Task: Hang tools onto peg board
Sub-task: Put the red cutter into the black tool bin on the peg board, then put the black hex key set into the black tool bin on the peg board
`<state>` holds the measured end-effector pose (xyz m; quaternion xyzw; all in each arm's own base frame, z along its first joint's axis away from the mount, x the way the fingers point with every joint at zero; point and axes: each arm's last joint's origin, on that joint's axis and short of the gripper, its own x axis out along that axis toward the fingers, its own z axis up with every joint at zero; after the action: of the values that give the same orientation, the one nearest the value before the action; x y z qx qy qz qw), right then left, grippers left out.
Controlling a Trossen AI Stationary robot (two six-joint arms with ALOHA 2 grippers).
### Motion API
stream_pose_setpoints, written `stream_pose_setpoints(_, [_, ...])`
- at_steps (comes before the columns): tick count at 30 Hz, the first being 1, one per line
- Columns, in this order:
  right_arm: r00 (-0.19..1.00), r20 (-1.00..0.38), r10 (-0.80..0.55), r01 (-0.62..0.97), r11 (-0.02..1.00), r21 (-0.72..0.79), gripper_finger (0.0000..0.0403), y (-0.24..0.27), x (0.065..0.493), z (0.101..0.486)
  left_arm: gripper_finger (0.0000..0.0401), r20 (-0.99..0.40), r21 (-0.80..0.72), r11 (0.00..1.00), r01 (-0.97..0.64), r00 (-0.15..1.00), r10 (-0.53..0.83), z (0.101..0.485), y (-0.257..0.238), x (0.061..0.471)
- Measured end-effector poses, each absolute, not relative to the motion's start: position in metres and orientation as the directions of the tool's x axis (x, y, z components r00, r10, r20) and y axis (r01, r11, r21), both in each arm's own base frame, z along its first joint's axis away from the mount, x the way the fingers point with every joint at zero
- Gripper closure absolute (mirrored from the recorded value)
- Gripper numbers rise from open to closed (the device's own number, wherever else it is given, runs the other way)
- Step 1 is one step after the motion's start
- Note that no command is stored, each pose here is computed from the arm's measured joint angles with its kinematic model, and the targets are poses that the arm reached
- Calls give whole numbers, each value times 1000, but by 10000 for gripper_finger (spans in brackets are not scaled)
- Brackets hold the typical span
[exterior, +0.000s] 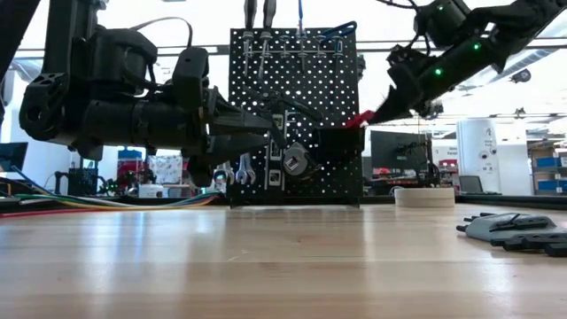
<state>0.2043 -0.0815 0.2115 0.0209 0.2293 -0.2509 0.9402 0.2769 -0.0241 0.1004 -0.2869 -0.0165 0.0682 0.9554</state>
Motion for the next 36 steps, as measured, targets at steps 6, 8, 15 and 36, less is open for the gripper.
stream_pose_setpoints(6, [921,-305,-241,235,970,-58,402,-65,222,221,285,-7,-551,826,-120,990,140,100,-24,277])
stream_pose_setpoints(8, [914,-319,-251,241,968,-70,402,-62,223,220,285,-7,-556,822,-120,990,140,100,-24,277])
stream_pose_setpoints(15, [812,-437,-386,374,920,-116,400,-62,207,218,285,-9,-563,818,-121,990,140,100,-24,277])
stream_pose_setpoints(36, [615,-684,393,-463,882,90,273,72,212,158,285,-31,-500,854,-144,988,148,98,-21,273])
